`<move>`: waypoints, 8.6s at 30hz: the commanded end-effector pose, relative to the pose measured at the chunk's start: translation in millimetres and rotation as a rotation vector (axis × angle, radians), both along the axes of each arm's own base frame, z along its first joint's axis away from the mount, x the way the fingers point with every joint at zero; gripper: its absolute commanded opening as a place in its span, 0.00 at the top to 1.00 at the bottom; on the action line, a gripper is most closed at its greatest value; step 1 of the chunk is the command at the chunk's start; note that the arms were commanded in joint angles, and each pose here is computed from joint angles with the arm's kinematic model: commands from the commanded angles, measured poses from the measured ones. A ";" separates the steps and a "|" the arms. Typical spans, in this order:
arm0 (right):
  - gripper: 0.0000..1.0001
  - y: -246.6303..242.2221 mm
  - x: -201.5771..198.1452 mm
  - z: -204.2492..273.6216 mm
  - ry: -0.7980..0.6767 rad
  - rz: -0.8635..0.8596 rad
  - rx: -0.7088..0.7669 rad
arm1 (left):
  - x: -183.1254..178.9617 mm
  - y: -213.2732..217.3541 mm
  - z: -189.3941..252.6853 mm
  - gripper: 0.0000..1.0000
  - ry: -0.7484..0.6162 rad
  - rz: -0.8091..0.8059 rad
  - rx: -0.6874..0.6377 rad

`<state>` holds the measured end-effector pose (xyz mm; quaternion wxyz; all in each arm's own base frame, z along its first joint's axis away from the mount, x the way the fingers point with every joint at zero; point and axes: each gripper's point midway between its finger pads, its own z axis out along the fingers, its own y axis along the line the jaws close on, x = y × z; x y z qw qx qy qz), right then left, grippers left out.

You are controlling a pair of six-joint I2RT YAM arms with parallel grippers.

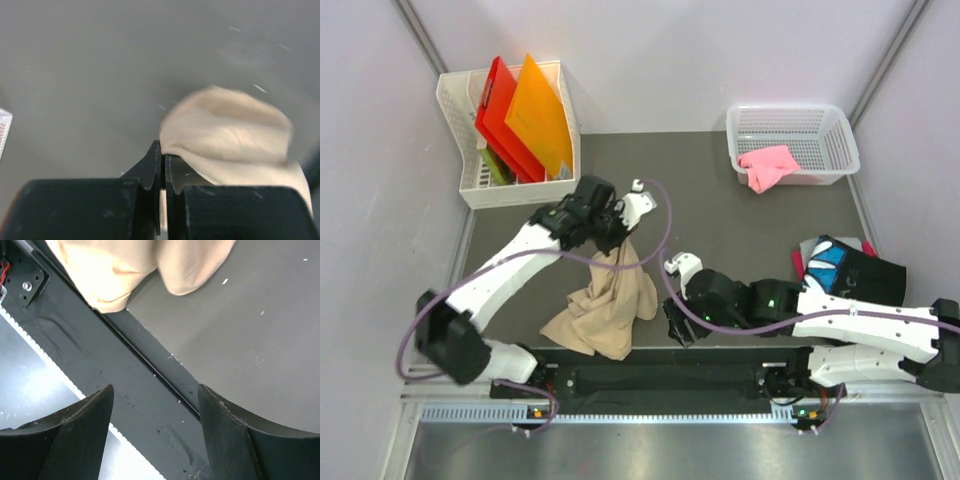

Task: Fold and stack the t-shirts
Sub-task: Flatten out the tshirt

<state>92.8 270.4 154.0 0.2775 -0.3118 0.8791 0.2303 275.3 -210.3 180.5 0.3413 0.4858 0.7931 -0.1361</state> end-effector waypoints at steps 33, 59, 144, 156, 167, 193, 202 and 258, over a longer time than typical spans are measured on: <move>0.38 102.7 46.5 -86.1 -0.088 0.160 -0.203 | 74.8 83.6 -34.7 1.00 -0.009 0.488 0.264; 1.00 56.6 106.1 18.5 -0.237 -0.051 -0.172 | 84.2 106.4 54.0 1.00 -0.254 0.424 0.292; 1.00 -90.4 308.8 -60.1 0.145 -0.629 -0.237 | 5.8 49.2 -114.4 0.28 0.430 0.280 0.459; 1.00 -73.3 303.1 -63.3 0.156 -0.607 -0.231 | 19.6 46.7 -154.4 0.33 0.447 0.295 0.505; 1.00 -69.4 293.3 -66.6 0.160 -0.591 -0.239 | 30.8 50.6 -154.9 0.65 0.438 0.294 0.499; 1.00 -77.4 280.7 -73.7 0.163 -0.575 -0.261 | 23.4 61.4 -115.2 0.59 0.437 0.303 0.458; 1.00 -79.3 277.6 -73.4 0.162 -0.575 -0.263 | 19.5 56.9 -117.4 0.60 0.462 0.299 0.431; 1.00 -184.6 288.9 -26.8 0.060 -0.821 -0.246 | -6.9 230.4 -15.3 1.00 0.168 0.534 0.535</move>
